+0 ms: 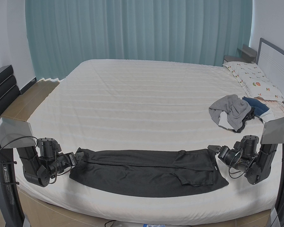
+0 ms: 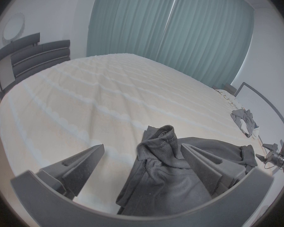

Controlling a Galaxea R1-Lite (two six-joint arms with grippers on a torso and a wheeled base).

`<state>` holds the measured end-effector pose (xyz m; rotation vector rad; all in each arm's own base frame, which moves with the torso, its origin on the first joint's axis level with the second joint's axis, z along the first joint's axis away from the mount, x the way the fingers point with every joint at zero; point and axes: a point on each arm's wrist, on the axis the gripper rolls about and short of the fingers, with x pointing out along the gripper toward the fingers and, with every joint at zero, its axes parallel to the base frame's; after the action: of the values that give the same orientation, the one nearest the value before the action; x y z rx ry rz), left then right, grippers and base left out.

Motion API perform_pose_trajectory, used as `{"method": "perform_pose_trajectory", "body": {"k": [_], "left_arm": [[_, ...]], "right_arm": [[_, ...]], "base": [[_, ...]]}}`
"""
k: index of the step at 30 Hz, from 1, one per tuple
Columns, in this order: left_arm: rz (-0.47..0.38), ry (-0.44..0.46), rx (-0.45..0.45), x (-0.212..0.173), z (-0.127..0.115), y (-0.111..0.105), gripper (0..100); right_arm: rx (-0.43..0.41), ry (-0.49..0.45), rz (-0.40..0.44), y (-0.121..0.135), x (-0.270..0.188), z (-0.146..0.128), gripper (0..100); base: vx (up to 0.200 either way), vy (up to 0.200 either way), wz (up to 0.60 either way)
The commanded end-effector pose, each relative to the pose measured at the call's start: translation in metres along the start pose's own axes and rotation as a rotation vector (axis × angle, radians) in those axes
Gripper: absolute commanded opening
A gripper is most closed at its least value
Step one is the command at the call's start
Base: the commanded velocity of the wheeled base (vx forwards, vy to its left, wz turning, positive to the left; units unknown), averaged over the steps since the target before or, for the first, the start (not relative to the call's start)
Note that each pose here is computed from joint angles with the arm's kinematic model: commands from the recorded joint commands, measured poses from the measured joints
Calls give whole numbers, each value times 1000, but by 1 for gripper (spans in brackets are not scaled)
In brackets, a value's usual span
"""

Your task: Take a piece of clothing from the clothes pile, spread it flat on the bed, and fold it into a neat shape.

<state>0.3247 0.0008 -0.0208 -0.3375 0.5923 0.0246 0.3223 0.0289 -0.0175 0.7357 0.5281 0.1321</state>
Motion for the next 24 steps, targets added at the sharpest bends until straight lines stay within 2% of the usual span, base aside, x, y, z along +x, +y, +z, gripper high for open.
{"method": "perform_pose_trajectory", "body": {"k": [1, 4, 7, 9, 12, 16, 24], "left_arm": [[-21, -22, -33, 9, 23, -6, 100], [-26, 2, -94, 18, 31, -10, 100], [-95, 74, -166, 24, 38, -13, 100], [-125, 90, -176, 25, 39, -14, 100], [-132, 124, -156, 35, 29, -12, 100], [-123, 155, -61, 41, 17, -10, 100], [-143, 185, -21, 42, 7, -20, 100]], "right_arm": [[0, 1, 1, 0, 0, 0, 100], [0, 2, 0, 0, 0, 0, 100], [0, 4, 0, 0, 1, -1, 100], [0, 5, -1, -1, 1, -1, 100], [1, 4, 0, 0, 1, -1, 100], [-1, 9, 3, 1, 1, -3, 100], [-2, 19, 4, 1, 2, -6, 100]], "base": [[0, 0, 0], [0, 0, 0], [0, 0, 0], [0, 0, 0], [0, 0, 0], [0, 0, 0], [0, 0, 0]]}}
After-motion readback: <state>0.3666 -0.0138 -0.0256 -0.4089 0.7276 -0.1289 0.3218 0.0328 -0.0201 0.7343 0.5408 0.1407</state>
